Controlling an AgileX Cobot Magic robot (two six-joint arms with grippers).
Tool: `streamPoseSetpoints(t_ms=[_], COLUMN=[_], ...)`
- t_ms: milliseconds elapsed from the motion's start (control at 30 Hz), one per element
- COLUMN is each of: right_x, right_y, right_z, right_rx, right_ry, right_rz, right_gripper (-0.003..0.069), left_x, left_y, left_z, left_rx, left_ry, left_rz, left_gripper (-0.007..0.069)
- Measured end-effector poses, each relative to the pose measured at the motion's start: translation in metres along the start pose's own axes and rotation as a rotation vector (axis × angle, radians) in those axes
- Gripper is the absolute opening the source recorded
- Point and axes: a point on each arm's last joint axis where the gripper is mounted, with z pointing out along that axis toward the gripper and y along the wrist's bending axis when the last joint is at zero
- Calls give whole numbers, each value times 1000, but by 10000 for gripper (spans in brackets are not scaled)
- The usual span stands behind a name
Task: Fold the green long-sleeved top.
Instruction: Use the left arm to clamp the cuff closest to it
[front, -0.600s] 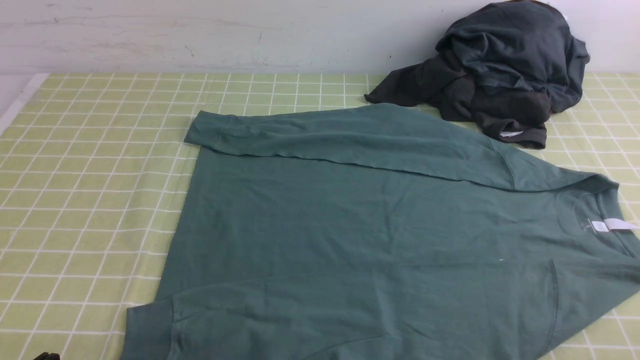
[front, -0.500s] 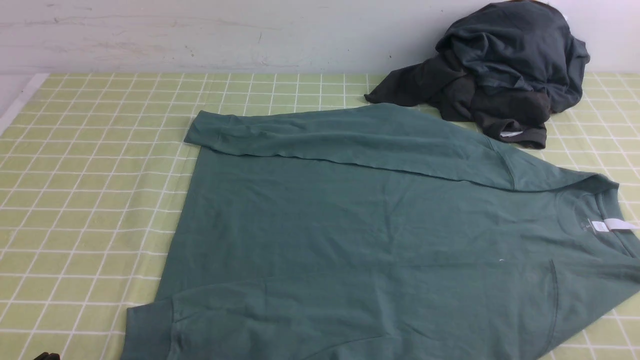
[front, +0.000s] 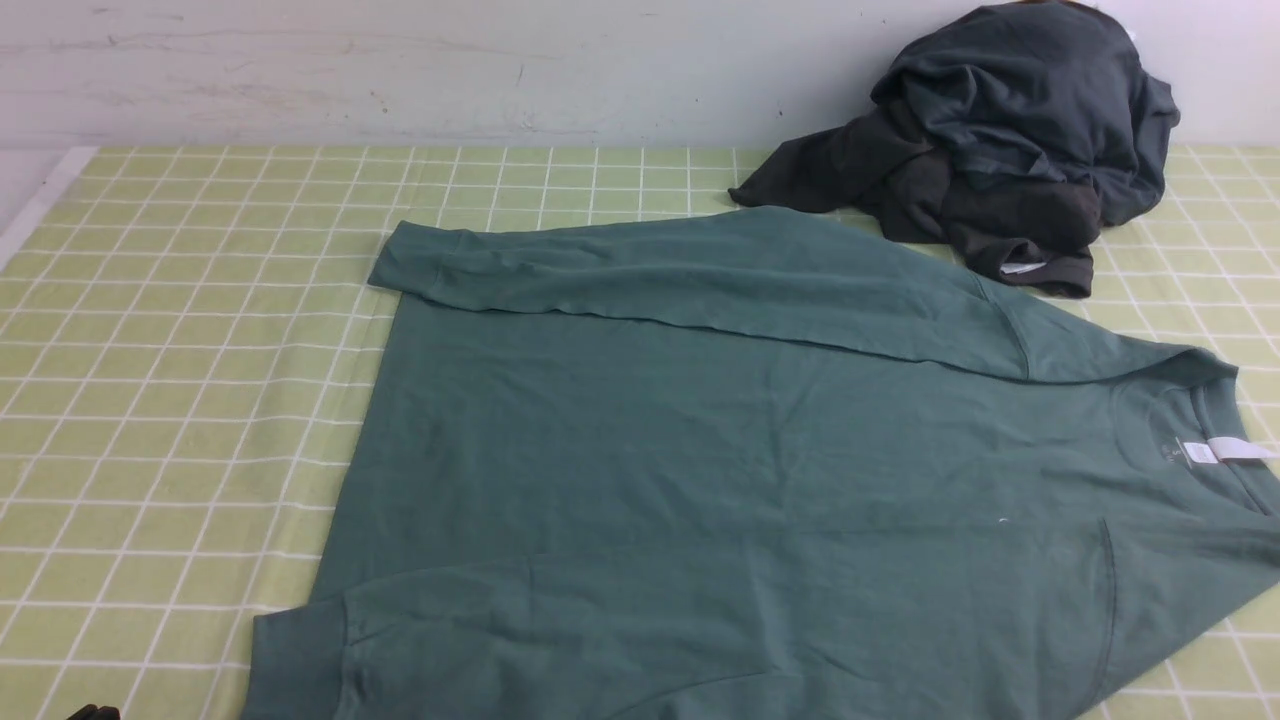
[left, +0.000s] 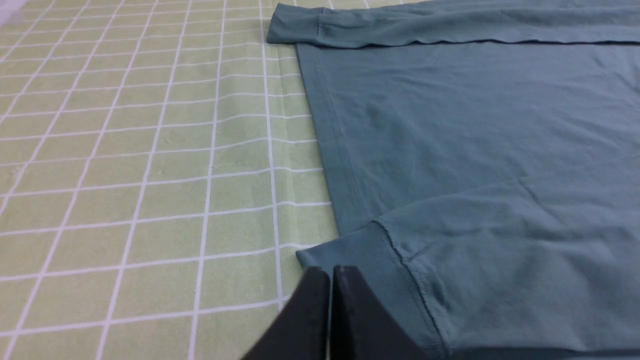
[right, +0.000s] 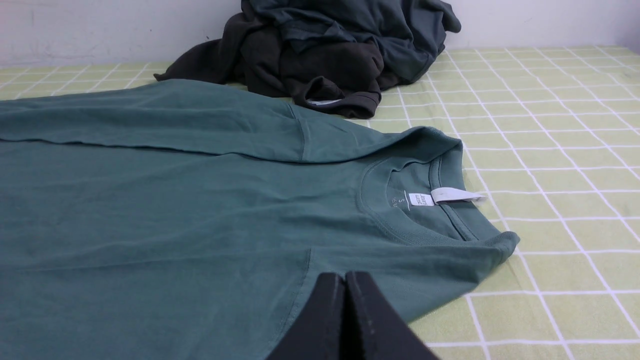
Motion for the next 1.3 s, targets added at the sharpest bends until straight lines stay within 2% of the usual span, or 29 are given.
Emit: streamPoseSetpoints(t_ms=[500,733,933,1000,1033,1100,1167,1200,1233,1300], right_x=[0,-4,-32,-46,-47,-61,-65,-68,-68,-72], right_y=[0,-2,5,9,10,14,15,17,17,18], right_z=[0,0,-6,-13,-14,-26,-29,-33,-34,-39], right_rx=[1,20,-37,-85,-92,-165,-190,-213,-217,-237], right_ry=[0,-44,-376,-546,-564,-755,-811,-860,-871,-940], right_rz=[-4,-101,-123,-83,-73,-19,-2,9,10,7], right_gripper=[-10,-10,-10,-10,-10,-10,-10,-10,-10,-10], left_x=[-1,-10,-31,-40,-42,-54,-60,-67,-68,-78], left_y=[1,2,3,3,3,3,3,2,3,4], left_z=[0,0,-5,-9,-10,-18,-23,-31,-31,-43], left_rx=[-16,-30,-43,-49,-52,-64,-67,-64,-63,-41], left_ry=[-18,-124,-359,-472,-495,-657,-738,-850,-864,-1017], left_rz=[46,71,74,81,85,97,95,74,69,-15], left_gripper=[-3,-3,-3,-3,-3,-3,-3,-3,-3,-3])
